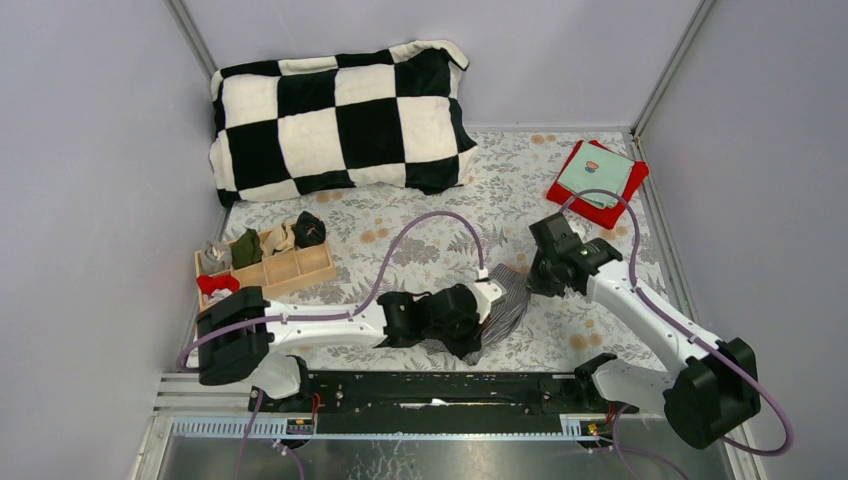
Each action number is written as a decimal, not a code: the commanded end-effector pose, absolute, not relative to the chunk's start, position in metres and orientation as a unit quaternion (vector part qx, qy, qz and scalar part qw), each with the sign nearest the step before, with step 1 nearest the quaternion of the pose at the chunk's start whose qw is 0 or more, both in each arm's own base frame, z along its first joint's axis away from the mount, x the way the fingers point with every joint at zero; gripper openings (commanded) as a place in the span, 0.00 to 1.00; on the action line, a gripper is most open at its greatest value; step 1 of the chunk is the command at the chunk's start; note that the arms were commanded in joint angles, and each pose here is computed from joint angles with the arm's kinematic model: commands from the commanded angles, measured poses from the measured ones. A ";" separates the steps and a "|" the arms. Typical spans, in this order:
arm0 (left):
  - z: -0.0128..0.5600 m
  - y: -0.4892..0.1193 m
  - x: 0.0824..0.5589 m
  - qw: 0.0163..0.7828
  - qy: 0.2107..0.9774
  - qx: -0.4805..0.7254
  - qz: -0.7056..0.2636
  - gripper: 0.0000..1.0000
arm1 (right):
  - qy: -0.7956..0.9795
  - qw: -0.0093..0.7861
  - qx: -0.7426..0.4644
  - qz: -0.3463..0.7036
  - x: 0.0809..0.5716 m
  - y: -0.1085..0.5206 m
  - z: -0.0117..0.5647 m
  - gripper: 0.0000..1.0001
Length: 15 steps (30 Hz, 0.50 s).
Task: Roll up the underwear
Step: Fold the underwear at the center of the board.
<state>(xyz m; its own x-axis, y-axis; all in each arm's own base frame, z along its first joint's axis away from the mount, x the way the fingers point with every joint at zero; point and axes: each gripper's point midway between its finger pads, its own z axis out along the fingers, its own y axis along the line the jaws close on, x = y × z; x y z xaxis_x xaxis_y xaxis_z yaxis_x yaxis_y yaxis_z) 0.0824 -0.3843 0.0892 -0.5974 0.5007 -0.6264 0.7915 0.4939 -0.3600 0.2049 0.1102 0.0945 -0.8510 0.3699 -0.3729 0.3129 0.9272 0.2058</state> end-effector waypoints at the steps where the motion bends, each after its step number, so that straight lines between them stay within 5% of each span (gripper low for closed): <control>1: 0.100 -0.383 0.093 0.236 0.825 0.377 -0.349 0.00 | 0.962 0.216 0.155 0.055 0.220 0.111 0.106 0.00; 15: 0.086 -0.354 0.118 0.238 0.839 0.349 -0.343 0.00 | 0.975 0.180 0.126 0.043 0.242 0.127 0.100 0.00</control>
